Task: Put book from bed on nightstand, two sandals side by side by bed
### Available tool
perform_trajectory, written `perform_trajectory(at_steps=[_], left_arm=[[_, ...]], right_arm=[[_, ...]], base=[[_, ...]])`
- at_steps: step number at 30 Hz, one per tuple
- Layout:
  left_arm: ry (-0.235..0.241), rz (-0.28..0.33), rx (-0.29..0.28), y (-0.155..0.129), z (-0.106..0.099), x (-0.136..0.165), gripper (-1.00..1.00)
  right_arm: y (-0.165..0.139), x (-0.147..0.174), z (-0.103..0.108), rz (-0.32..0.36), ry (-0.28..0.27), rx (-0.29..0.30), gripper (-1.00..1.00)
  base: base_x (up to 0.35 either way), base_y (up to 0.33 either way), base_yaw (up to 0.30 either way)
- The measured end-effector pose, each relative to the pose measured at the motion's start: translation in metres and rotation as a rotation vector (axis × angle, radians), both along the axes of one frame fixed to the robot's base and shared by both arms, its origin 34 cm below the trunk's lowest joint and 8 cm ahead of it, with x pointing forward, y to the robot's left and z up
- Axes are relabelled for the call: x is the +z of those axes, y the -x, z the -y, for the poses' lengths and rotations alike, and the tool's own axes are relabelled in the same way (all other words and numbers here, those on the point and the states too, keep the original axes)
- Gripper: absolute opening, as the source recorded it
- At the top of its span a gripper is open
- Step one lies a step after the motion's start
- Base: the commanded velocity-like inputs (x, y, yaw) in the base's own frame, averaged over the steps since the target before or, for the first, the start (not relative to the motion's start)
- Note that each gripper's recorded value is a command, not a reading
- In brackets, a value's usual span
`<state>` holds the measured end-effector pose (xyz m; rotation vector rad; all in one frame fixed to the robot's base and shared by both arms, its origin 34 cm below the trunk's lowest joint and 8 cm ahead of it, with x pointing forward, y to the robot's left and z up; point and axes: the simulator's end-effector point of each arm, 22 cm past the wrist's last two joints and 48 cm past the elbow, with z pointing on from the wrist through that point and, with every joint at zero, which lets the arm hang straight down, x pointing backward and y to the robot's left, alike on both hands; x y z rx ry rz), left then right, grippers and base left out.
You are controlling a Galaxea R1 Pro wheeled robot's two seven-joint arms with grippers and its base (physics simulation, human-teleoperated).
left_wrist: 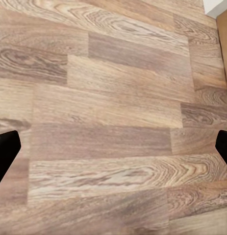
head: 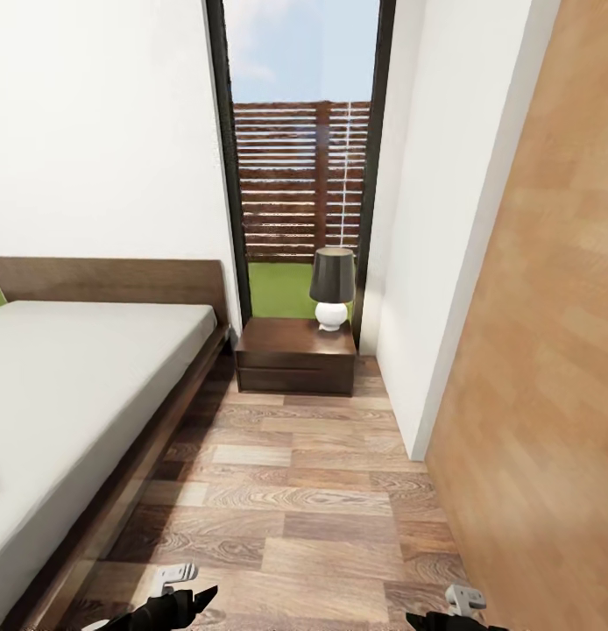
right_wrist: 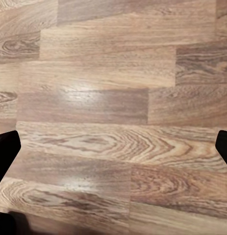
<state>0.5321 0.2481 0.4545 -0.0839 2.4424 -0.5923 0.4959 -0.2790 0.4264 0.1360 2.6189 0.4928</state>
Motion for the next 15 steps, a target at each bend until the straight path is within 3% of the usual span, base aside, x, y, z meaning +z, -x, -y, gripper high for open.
perform_trajectory(at_steps=[15], left_arm=[[0.000, -0.007, 0.001, 0.0017, -0.0002, -0.0027, 1.00]], right_arm=[[0.0022, -0.0026, -0.0001, -0.007, 0.000, 0.000, 1.00]], base=[[0.000, 0.000, 0.000]])
